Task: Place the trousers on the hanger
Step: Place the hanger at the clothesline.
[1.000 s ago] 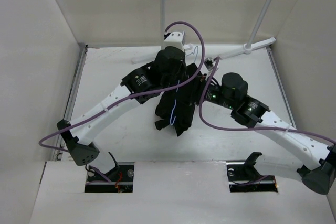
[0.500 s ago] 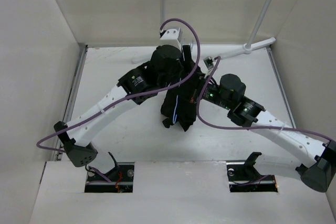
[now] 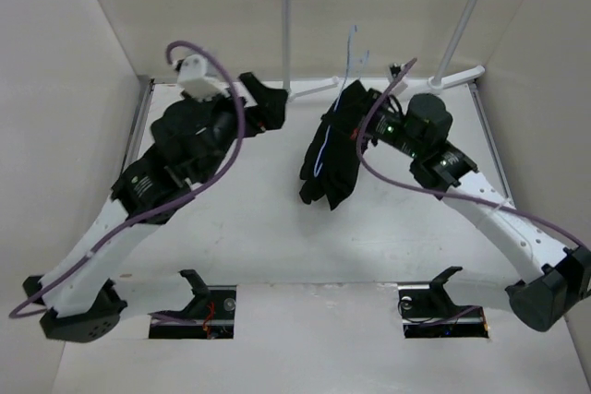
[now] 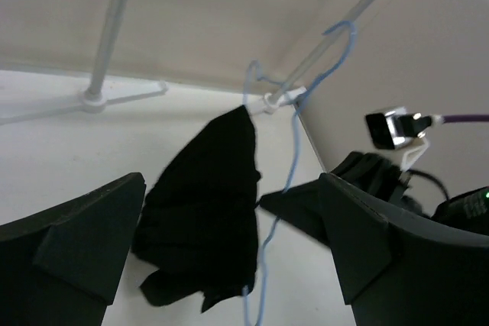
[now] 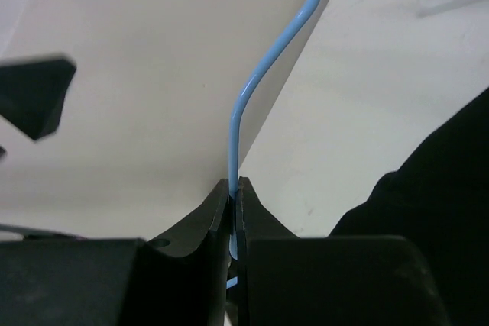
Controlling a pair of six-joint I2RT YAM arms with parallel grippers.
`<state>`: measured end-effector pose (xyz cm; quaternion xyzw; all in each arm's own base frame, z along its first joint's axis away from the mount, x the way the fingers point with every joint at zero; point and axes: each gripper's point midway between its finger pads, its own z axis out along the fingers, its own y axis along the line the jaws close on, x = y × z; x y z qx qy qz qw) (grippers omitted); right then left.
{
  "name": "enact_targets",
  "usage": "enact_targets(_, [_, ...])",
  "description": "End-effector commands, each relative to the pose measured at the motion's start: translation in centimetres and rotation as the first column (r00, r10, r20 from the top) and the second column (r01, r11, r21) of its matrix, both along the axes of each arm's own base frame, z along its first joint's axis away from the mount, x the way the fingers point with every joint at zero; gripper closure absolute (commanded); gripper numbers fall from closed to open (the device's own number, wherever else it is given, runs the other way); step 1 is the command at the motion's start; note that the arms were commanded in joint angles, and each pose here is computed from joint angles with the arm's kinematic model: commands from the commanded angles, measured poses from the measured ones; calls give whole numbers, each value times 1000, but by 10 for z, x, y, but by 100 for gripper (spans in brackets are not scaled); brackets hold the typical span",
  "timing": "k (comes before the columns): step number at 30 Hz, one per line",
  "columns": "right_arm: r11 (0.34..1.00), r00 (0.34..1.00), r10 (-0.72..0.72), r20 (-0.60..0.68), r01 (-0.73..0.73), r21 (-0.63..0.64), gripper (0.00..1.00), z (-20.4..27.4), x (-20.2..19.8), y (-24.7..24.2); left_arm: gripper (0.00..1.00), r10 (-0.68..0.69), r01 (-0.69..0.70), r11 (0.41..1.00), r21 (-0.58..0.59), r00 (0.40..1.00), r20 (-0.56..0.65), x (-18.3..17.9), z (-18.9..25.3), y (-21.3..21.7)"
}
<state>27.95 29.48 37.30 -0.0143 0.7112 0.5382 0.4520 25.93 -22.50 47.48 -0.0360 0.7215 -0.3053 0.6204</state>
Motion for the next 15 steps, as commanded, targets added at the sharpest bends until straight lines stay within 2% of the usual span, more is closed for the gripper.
enact_targets(1, [995, 972, -34, 231, 13, 95, 98, 91, 25, -23, 0, 149, -149, 988, -45, 989, 8, -4, -8, 56])
enact_targets(4, [995, 966, -61, 251, 39, 92, 98, 111, 63, -39, 0, 244, -242, 970, 32, 963, -115, -3, -79, 89])
enact_targets(9, [989, 963, -134, 232, 118, 84, 98, 138, 132, -70, 0, 278, -267, 960, 78, 897, -343, -19, -198, 114])
enact_targets(12, [983, 964, -180, 197, 168, 75, 98, 140, 173, -85, 0, 307, -303, 950, 80, 850, -429, -26, -242, 129])
enact_targets(15, [976, 958, -216, 186, 208, 65, 98, 142, 203, -99, 0, 306, -309, 948, 73, 826, -473, -28, -261, 134])
